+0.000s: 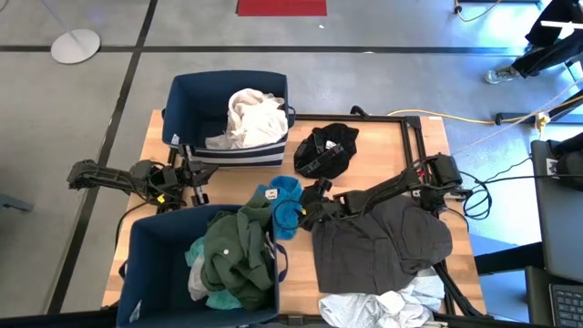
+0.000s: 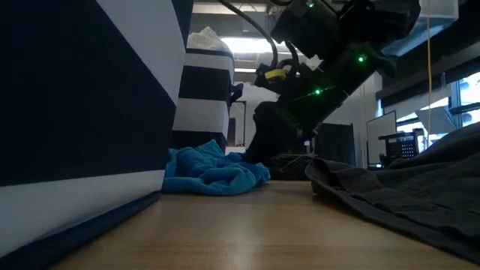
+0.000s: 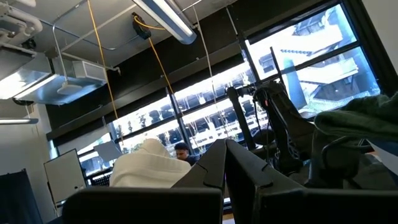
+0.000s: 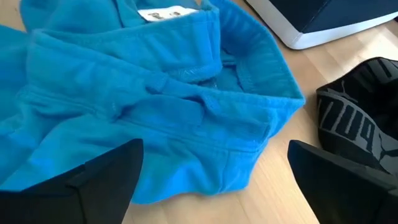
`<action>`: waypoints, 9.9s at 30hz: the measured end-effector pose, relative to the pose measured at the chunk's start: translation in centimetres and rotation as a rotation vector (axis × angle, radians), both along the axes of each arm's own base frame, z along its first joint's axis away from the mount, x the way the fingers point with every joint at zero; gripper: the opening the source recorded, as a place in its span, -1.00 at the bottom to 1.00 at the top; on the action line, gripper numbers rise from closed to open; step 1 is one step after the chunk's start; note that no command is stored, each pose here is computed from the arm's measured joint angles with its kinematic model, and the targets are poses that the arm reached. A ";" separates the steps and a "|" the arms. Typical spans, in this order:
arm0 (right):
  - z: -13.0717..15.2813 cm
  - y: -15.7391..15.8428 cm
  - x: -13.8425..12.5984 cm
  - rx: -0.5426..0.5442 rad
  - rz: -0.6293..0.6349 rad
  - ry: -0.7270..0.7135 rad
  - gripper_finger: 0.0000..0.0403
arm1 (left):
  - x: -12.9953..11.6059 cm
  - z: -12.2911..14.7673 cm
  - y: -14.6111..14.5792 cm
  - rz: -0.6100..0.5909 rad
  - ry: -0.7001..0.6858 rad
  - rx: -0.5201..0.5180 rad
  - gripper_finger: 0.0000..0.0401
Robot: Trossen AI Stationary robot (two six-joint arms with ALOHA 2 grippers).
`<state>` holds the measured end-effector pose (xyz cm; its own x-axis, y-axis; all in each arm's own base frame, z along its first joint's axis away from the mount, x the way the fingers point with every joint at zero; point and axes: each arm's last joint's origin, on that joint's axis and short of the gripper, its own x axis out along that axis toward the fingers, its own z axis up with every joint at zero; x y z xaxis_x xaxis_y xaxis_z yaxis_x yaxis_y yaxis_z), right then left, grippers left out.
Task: Sort clothes
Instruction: Put the blue shorts into the bottom blue laundry bin, then put the black underwear into the top blue laundry bin
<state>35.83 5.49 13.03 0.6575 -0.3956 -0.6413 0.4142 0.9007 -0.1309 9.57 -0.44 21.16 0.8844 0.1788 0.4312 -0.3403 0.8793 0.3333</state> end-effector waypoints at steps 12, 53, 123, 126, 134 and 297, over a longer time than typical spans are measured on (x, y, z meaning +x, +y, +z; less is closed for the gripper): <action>0.0 0.1 0.0 0.038 -0.010 -0.017 0.95 | 0.0 0.0 0.0 0.000 0.003 0.000 -1.00; -4.9 -2.2 1.9 0.132 -0.047 -0.037 -0.07 | 0.0 0.0 0.0 0.000 0.002 -0.003 -1.00; 29.2 3.2 -3.3 -0.125 0.402 -0.834 -0.82 | 0.0 0.0 0.0 0.003 0.000 0.002 -1.00; 28.9 3.6 -2.4 -0.109 0.458 -0.884 -0.82 | 0.0 0.0 0.0 0.003 0.000 0.002 -1.00; 27.7 5.1 1.6 -0.077 0.568 -0.904 -0.82 | 0.0 0.0 0.0 0.003 -0.002 0.002 -1.00; 6.8 -15.0 -9.1 0.076 -0.405 0.056 -0.92 | 0.0 0.0 0.0 0.002 0.004 0.003 -1.00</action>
<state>26.72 -9.54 19.85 0.4219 -0.5653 -0.7089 0.7311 0.6745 -0.1028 9.59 -0.45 21.13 0.8856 0.1794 0.4284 -0.3410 0.8774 0.3374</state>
